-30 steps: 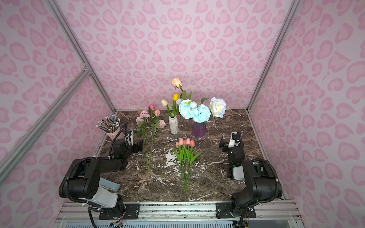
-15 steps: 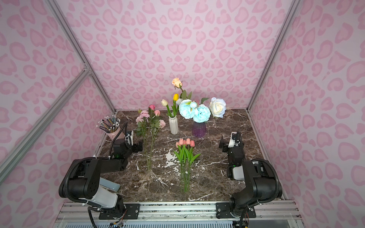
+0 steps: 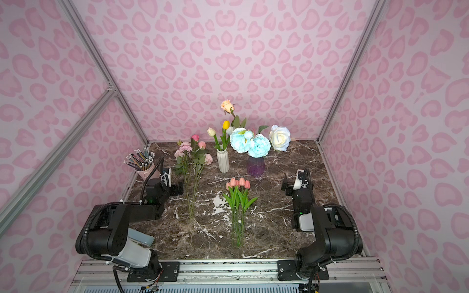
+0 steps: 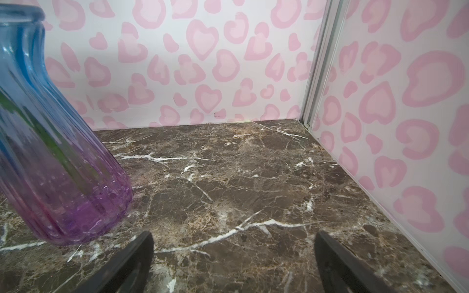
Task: Pick out pink flowers from the vase
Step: Reset both arms
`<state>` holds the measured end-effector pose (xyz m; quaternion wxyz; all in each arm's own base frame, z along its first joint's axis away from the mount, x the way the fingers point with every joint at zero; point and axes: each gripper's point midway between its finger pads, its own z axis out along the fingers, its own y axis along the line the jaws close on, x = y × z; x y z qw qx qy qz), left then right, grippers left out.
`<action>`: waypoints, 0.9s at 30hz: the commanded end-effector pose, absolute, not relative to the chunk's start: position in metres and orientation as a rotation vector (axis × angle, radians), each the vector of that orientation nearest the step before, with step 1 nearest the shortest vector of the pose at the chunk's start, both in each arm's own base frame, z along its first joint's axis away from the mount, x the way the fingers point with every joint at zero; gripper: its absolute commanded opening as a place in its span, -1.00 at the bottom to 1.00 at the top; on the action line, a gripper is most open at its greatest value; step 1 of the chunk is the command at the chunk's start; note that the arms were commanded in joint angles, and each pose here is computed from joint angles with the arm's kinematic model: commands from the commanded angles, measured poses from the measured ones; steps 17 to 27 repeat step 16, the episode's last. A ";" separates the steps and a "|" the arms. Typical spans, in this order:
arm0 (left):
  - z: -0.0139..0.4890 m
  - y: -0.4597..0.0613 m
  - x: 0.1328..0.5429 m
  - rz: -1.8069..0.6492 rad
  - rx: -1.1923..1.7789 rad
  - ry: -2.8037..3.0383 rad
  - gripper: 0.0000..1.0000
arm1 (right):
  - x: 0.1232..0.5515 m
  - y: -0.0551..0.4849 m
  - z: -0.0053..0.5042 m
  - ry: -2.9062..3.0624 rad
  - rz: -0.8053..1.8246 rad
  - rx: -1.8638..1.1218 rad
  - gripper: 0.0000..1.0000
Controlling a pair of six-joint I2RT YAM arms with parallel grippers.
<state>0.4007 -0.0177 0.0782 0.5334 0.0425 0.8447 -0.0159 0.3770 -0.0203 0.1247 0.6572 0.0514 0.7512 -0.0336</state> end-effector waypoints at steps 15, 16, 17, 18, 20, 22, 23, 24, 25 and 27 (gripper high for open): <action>0.085 -0.018 0.403 -0.013 0.102 1.988 0.97 | 0.377 -0.021 0.127 1.691 -0.089 0.113 1.00; 0.085 -0.018 0.403 -0.014 0.102 1.986 0.97 | 0.377 -0.021 0.128 1.690 -0.088 0.112 1.00; 0.085 -0.018 0.403 -0.014 0.102 1.986 0.97 | 0.377 -0.021 0.128 1.690 -0.088 0.112 1.00; 0.085 -0.018 0.403 -0.014 0.102 1.986 0.97 | 0.377 -0.021 0.128 1.690 -0.088 0.112 1.00; 0.085 -0.018 0.403 -0.014 0.102 1.986 0.97 | 0.377 -0.021 0.128 1.690 -0.088 0.112 1.00; 0.085 -0.018 0.403 -0.014 0.102 1.986 0.97 | 0.377 -0.021 0.128 1.690 -0.088 0.112 1.00; 0.085 -0.018 0.403 -0.014 0.102 1.986 0.97 | 0.377 -0.021 0.128 1.690 -0.088 0.112 1.00; 0.085 -0.018 0.403 -0.014 0.102 1.986 0.97 | 0.377 -0.021 0.128 1.690 -0.088 0.112 1.00; 0.085 -0.018 0.403 -0.014 0.102 1.986 0.97 | 0.377 -0.021 0.128 1.690 -0.088 0.112 1.00; 0.085 -0.018 0.403 -0.014 0.102 1.986 0.97 | 0.377 -0.021 0.128 1.690 -0.088 0.112 1.00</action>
